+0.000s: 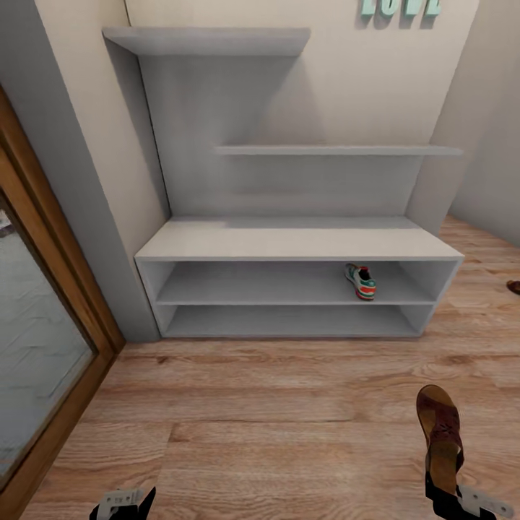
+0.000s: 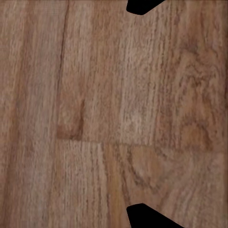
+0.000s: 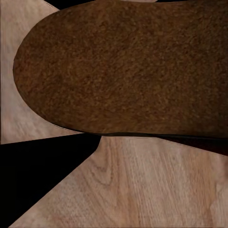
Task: Pick up the two gym shoes and the two sandals from the corridor floor and place them onto the hallstand (shoe rack) in the corridor, making sure they are on the rack and not on the floor. Arrange them so the two gym shoes are next to each other and the two sandals are next to each other.
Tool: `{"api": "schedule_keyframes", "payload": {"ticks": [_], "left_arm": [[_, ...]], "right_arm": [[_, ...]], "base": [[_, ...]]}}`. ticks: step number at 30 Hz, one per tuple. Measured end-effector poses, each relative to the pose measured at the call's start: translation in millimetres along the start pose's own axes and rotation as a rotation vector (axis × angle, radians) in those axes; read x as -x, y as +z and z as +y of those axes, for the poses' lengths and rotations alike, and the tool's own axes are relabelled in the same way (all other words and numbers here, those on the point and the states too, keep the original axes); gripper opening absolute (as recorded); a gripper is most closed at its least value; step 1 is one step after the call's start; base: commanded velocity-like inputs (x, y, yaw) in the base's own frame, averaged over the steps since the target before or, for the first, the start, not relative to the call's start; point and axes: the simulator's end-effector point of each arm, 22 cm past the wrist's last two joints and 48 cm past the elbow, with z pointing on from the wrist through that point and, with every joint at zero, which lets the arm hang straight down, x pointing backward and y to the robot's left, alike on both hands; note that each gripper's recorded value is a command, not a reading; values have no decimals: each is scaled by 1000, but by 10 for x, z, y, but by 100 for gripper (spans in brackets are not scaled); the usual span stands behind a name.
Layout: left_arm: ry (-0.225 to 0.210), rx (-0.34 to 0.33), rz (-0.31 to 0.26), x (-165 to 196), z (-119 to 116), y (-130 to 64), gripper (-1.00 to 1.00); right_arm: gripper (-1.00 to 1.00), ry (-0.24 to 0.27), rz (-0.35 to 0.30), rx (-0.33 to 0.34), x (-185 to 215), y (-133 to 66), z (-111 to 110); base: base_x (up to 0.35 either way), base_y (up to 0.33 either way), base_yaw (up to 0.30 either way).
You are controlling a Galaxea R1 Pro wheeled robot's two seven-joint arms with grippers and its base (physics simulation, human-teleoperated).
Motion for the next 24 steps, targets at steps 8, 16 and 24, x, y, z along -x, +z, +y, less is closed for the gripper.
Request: {"api": "schedule_keyframes", "payload": {"ticks": [8, 16, 24], "left_arm": [[1, 2, 1, -3, 4, -1, 100], [1, 1, 17, -81, -2, -21, 100], [45, -153, -58, -110, -319, -210, 100]], "right_arm": [[-100, -9, 24, -5, -107, -38, -42], [-100, -8, 25, -4, -112, -40, -33], [-100, -9, 35, 32, -171, -73, 178]], "base": [[1, 7, 0], [0, 0, 0], [0, 0, 0]]}}
